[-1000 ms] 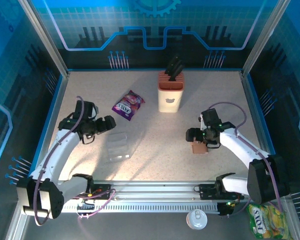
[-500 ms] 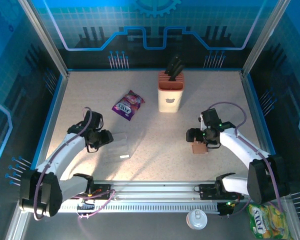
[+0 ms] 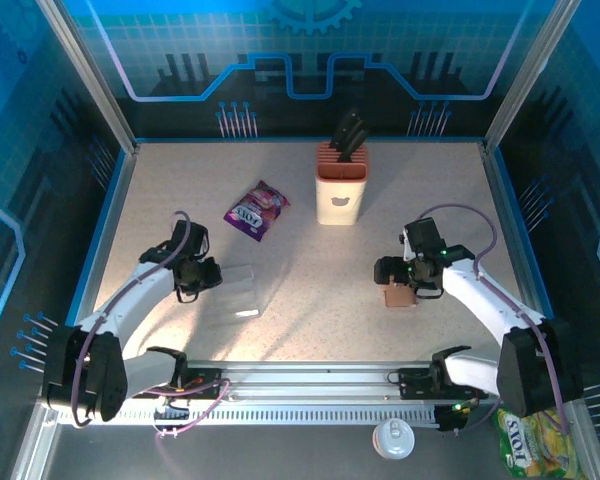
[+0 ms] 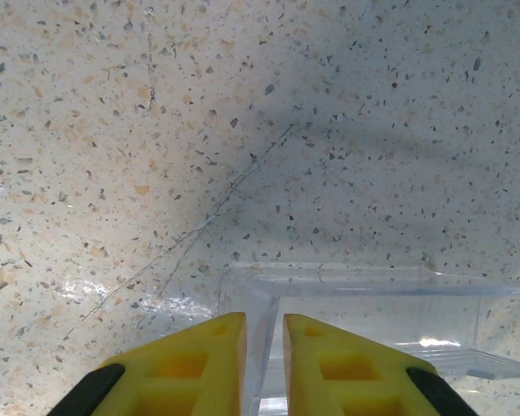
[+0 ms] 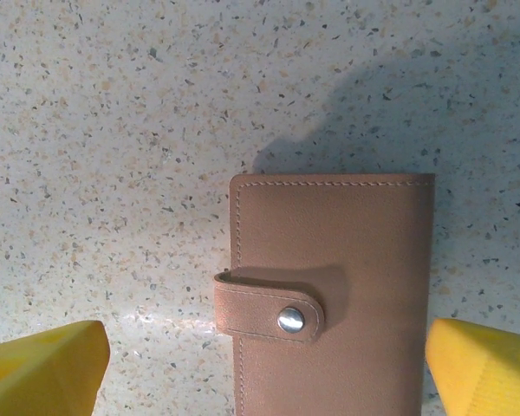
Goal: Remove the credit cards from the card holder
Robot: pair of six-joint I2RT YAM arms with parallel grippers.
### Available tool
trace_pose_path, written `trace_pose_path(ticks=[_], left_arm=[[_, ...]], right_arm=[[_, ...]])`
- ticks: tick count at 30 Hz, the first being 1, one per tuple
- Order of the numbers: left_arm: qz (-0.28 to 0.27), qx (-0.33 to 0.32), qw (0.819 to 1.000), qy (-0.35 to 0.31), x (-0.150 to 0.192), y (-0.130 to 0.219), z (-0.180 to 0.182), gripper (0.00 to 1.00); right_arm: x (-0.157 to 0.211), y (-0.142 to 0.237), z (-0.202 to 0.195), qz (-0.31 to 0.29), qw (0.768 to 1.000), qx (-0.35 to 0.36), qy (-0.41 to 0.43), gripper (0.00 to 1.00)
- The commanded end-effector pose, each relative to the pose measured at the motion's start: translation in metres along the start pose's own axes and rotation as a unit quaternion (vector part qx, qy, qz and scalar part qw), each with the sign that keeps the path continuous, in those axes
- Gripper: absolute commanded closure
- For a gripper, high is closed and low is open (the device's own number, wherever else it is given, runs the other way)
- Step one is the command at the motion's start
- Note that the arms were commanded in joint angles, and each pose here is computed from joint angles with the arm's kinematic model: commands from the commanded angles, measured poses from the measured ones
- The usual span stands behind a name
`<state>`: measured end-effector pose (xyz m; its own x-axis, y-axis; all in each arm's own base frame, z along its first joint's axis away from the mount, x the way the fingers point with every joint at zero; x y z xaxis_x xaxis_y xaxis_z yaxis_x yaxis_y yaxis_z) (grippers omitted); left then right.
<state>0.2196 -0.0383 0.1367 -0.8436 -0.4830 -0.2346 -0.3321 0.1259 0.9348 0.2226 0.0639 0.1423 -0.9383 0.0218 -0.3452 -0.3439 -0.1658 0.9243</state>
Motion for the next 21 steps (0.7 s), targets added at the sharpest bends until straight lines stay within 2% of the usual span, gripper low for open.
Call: trace_pose_path(ticks=[1, 14, 21], left_arm=[[-0.002, -0.007, 1.0, -0.018, -0.001, -0.001, -0.001, 0.83], [-0.011, -0.005, 0.999, -0.042, 0.0, 0.003, -0.009, 0.98], [-0.016, 0.01, 0.998, -0.063, -0.005, 0.011, -0.031, 0.99]], right_arm=[[0.0, 0.007, 0.002, -0.003, 1.0, 0.004, -0.001, 0.05], [0.0, 0.01, 0.001, -0.01, 1.0, 0.007, -0.006, 0.04], [0.001, 0.008, 0.001, -0.008, 1.0, 0.007, -0.004, 0.04]])
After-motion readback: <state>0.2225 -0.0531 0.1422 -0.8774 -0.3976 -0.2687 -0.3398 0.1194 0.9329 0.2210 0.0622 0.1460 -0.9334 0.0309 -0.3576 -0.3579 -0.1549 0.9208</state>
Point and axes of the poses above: each hand's point on the last joint's axis, 136 mm out from that joint toward the fingers, its own y axis back along the fingers, its own z axis along the line the jaws close on, x = y × z, the point moved 8 cm from there along y, back along the fingers, and after that the axes turned 5 degrees about y, right-handed, at the moved point
